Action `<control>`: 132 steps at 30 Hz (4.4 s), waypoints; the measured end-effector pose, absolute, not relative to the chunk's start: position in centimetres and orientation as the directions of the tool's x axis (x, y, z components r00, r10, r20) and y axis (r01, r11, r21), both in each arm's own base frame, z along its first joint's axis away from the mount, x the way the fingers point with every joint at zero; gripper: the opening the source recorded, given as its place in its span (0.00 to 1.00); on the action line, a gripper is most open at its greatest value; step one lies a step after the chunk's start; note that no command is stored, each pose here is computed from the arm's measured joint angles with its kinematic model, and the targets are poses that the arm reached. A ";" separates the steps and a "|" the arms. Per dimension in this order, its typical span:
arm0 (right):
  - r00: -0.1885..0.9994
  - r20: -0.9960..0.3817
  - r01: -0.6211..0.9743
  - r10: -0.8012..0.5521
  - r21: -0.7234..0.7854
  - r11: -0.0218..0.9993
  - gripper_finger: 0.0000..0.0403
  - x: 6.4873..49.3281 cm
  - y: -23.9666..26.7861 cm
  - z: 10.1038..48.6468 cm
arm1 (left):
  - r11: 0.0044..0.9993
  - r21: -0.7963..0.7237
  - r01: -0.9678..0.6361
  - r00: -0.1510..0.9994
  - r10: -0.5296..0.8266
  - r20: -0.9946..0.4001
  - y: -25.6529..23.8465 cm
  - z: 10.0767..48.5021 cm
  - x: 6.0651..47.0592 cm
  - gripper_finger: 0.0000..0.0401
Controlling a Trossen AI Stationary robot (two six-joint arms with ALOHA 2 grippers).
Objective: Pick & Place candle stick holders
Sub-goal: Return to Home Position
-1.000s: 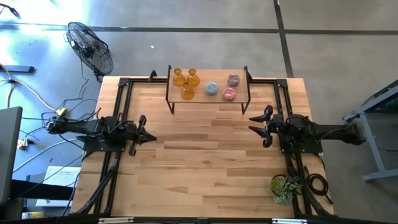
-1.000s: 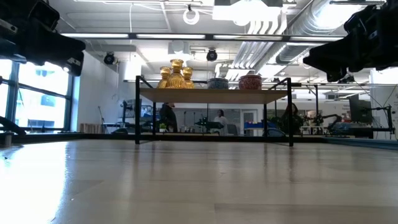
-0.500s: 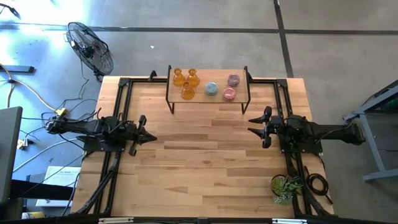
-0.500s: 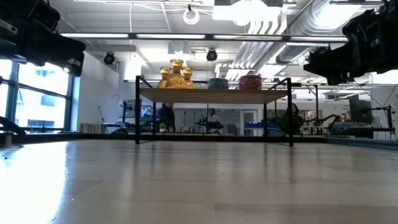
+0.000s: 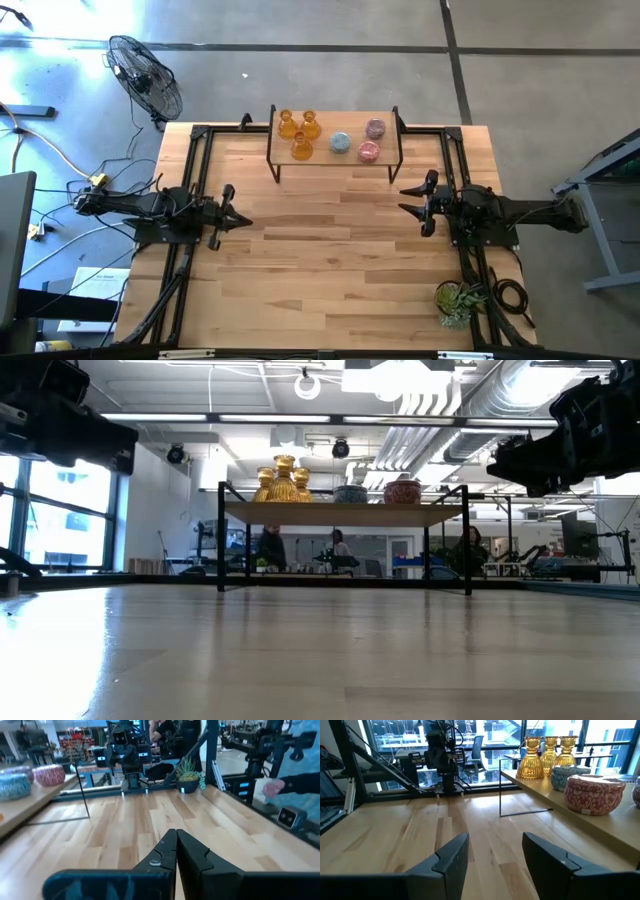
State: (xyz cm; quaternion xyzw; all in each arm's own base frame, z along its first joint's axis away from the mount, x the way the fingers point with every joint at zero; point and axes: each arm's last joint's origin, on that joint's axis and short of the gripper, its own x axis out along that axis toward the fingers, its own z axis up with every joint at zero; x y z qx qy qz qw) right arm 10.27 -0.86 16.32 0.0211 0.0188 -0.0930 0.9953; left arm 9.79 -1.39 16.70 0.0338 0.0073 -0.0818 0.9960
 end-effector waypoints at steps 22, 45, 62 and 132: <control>0.982 -0.041 0.187 -0.186 0.039 0.982 0.45 10.3 -0.9 16.3 | 0.974 0.201 0.101 0.995 -0.099 -0.020 -1.2 16.7 9.8 0.00; 0.982 -0.040 0.187 -0.185 0.039 0.982 0.45 10.3 -0.9 16.3 | 0.975 0.201 0.099 0.995 -0.097 -0.020 -1.2 16.7 9.8 0.00; 0.982 -0.040 0.187 -0.185 0.039 0.982 0.45 10.3 -0.9 16.3 | 0.975 0.200 0.099 0.995 -0.097 -0.019 -1.2 16.7 9.8 0.00; 0.982 -0.040 0.187 -0.186 0.039 0.982 0.45 10.3 -0.9 16.3 | 0.975 0.201 0.099 0.995 -0.097 -0.020 -1.2 16.7 9.8 0.00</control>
